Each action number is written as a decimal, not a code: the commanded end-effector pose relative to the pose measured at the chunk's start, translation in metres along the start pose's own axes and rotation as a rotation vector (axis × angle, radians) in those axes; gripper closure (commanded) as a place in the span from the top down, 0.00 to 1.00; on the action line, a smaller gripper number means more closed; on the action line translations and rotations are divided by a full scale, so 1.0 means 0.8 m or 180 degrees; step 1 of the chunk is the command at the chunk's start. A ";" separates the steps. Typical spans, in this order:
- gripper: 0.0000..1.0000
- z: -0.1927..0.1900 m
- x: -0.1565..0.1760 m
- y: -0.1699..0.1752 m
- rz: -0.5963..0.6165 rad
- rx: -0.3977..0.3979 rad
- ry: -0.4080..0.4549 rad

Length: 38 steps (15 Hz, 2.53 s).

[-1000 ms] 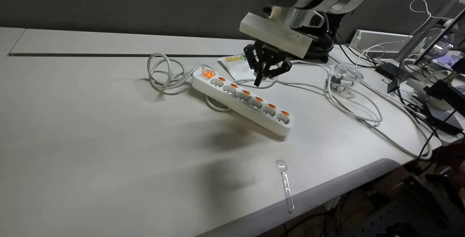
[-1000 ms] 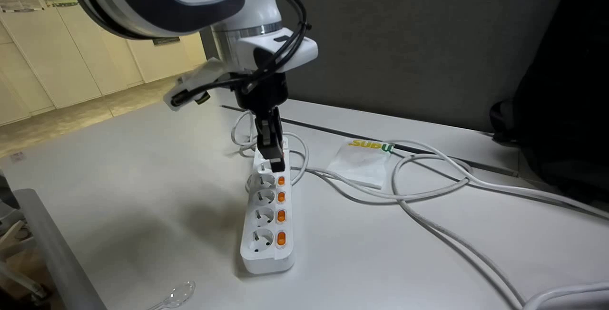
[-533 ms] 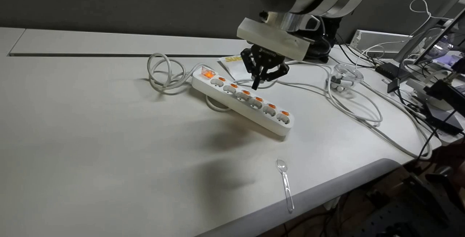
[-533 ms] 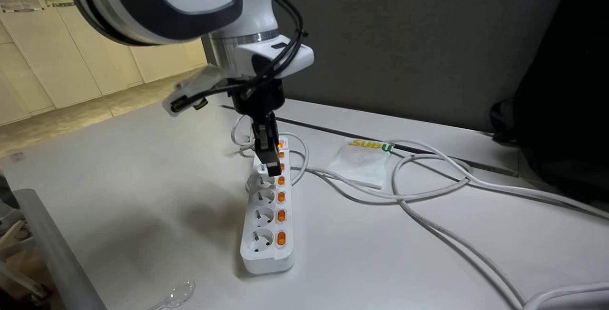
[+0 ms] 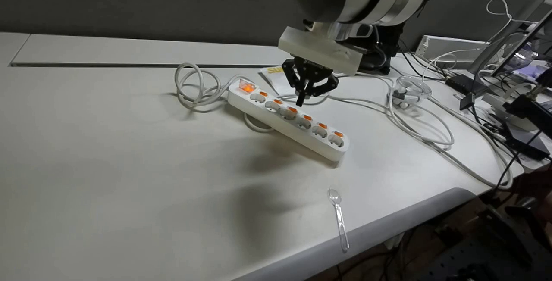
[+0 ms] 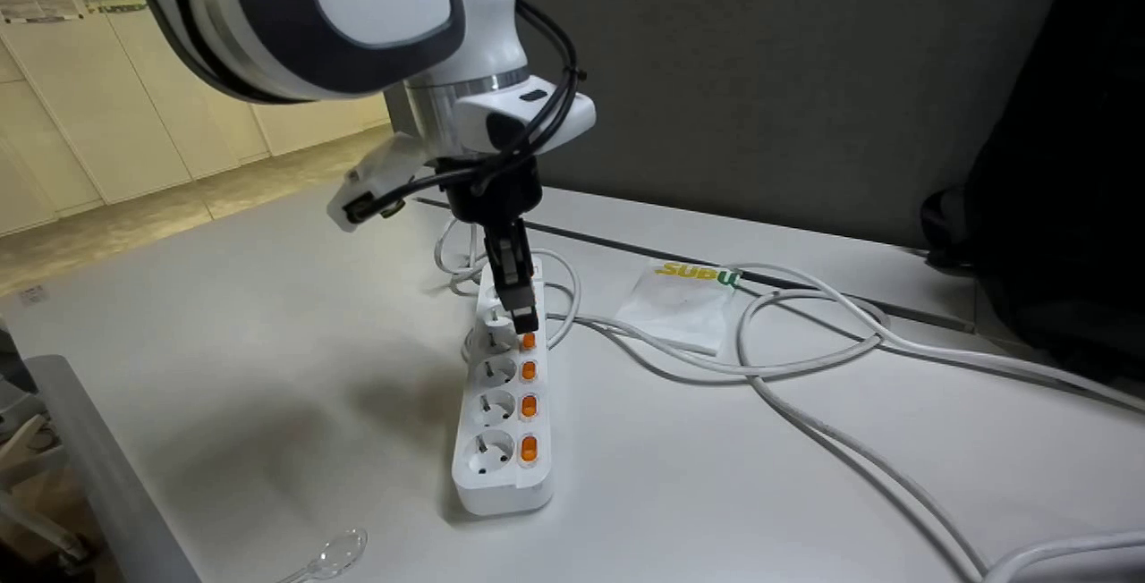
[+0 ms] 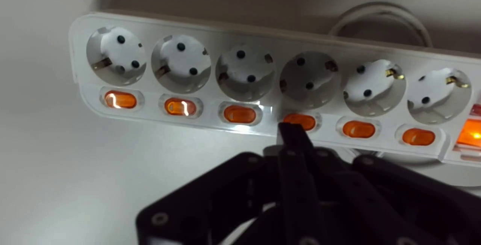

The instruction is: Turn on the middle switch

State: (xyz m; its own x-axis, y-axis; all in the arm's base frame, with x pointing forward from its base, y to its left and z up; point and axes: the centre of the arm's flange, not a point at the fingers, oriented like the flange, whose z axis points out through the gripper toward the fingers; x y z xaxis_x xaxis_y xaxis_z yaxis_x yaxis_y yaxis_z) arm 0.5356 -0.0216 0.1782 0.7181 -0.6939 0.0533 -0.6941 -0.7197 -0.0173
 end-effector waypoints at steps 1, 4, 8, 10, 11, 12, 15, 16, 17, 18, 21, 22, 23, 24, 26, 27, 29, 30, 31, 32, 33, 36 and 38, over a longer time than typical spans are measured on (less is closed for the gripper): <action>0.00 0.009 0.013 -0.006 -0.0038 -0.0008 0.0084; 0.00 0.015 0.014 -0.007 -0.0048 -0.0005 0.0115; 0.00 0.021 0.012 -0.012 -0.0068 0.0019 0.0094; 0.00 0.021 0.010 -0.014 -0.0076 0.0040 0.0057; 0.00 0.021 0.009 -0.015 -0.0082 0.0046 0.0050; 0.00 0.021 0.008 -0.015 -0.0082 0.0047 0.0043; 0.00 0.025 0.007 -0.014 -0.0068 0.0033 0.0023; 0.00 0.026 0.006 -0.014 -0.0064 0.0030 0.0023; 0.00 0.027 0.006 -0.013 -0.0061 0.0028 0.0019; 0.00 0.028 0.005 -0.012 -0.0053 0.0021 0.0018; 0.00 0.035 0.004 -0.009 -0.0026 0.0000 0.0016; 0.00 0.039 0.004 -0.007 -0.0008 -0.0005 0.0011; 0.00 0.042 0.004 -0.005 0.0018 -0.0019 0.0011; 0.00 0.046 0.005 -0.003 0.0053 -0.0023 -0.0011; 0.00 0.054 0.008 0.003 0.0131 -0.0032 -0.0052; 0.00 0.057 0.009 0.005 0.0171 -0.0022 -0.0072; 0.00 0.061 0.011 0.009 0.0261 0.0007 -0.0165; 0.00 0.063 0.011 0.012 0.0312 0.0008 -0.0212; 0.00 0.065 0.012 0.014 0.0356 0.0026 -0.0242; 0.00 0.066 0.013 0.017 0.0398 0.0059 -0.0268; 0.00 0.069 0.014 0.020 0.0448 0.0084 -0.0296; 0.00 0.076 0.016 0.028 0.0574 0.0232 -0.0467; 0.00 0.078 0.019 0.033 0.0652 0.0358 -0.0572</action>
State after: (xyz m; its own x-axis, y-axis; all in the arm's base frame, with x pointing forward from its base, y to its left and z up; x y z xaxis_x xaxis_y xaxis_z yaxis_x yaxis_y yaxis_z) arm 0.5380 -0.0452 0.1544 0.5883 -0.8072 -0.0483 -0.8055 -0.5798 -0.1222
